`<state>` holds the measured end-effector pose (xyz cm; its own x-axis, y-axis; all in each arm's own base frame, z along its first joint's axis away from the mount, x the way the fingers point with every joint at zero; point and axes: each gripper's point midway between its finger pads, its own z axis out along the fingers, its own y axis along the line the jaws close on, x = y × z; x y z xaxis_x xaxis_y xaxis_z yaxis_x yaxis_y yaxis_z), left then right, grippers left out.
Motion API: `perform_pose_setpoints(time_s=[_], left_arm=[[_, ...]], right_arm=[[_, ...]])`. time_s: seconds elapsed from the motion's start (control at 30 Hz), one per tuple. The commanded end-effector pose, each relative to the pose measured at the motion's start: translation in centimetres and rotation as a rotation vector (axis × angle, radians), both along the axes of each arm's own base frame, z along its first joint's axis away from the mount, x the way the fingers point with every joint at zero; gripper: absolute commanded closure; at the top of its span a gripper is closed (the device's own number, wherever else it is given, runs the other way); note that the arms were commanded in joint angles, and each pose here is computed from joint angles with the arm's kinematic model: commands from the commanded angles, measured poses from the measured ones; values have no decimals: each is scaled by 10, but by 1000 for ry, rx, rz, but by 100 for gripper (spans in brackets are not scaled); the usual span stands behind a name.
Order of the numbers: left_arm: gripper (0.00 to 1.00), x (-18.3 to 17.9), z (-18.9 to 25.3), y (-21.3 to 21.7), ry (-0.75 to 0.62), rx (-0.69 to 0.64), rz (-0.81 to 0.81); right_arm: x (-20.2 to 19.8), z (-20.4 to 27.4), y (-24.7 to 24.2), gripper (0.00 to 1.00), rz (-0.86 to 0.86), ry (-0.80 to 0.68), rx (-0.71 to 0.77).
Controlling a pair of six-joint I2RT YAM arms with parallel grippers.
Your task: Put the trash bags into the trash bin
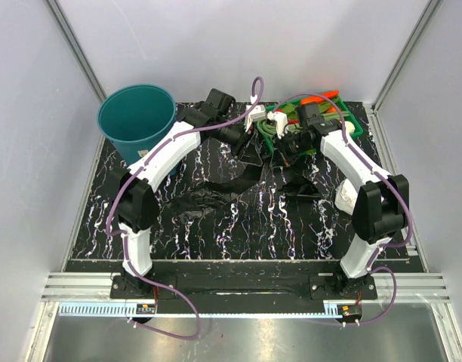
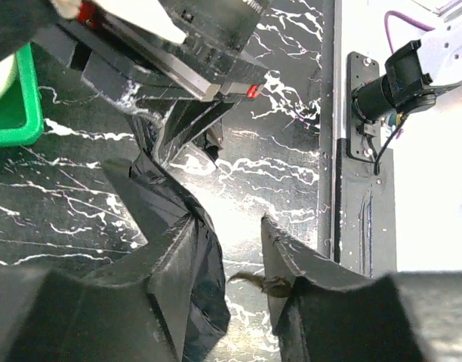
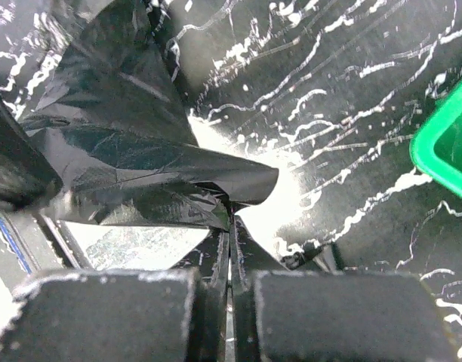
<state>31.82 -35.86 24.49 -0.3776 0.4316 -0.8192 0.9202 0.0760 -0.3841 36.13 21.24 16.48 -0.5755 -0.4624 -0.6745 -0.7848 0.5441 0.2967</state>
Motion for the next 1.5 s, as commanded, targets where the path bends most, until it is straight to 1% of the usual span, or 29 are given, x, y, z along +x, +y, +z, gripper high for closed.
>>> perform_pose_setpoints(time_s=[0.0,0.03,0.07,0.1,0.13,0.27,0.33,0.47,0.6,0.63,0.67,0.7,0.73,0.77,0.8,0.9,1.0,1.07,1.17,1.3,1.37,1.47], left_arm=[[50,3,4,12,-64,3,14],[46,5,3,16,-67,8,26],[37,7,3,21,-73,12,40],[36,10,1,27,-76,22,58],[29,13,-2,34,-85,36,75],[22,21,-25,75,-128,146,150],[21,18,-42,98,-147,234,161],[21,-2,-83,140,-150,419,143],[20,-21,-118,172,-131,540,134],[20,-20,-121,175,-139,555,138],[20,-22,-128,178,-128,567,143],[20,-23,-134,179,-124,576,146],[20,-23,-139,179,-125,577,141],[20,-21,-146,181,-126,595,142],[20,-24,-153,183,-120,614,130],[19,-25,-170,188,-122,651,121],[20,-25,-184,192,-161,702,107],[21,-27,-196,198,-182,744,99],[25,-33,-207,202,-179,771,83],[34,-36,-220,207,-190,811,80],[43,-40,-227,207,-181,822,67],[67,-44,-234,206,-177,839,55]], right_arm=[[-2,11,-19,100,-57,-63,-70],[-4,8,-23,100,-68,-60,-90],[-6,7,-27,100,-79,-60,-110],[-6,4,-33,100,-96,-61,-135],[-6,1,-38,100,-113,-60,-165],[-8,-2,-64,100,-190,-66,-271],[-9,-2,-77,100,-231,-64,-315],[-10,-8,-94,100,-280,-45,-373],[-10,-14,-96,100,-298,-24,-384],[-8,-15,-95,100,-304,-20,-383],[-6,-16,-97,97,-317,-17,-389],[-4,-17,-96,91,-322,-11,-390],[-2,-16,-95,83,-327,-10,-385],[0,-15,-95,72,-333,-10,-383],[2,-11,-93,63,-336,-17,-371],[5,4,-91,50,-342,-37,-355],[5,19,-86,47,-319,-43,-334],[3,25,-82,45,-305,-26,-312],[-2,30,-69,43,-267,-3,-251],[-10,29,-53,42,-221,34,-197],[-12,26,-50,42,-209,41,-196],[-16,23,-48,42,-199,48,-199]])
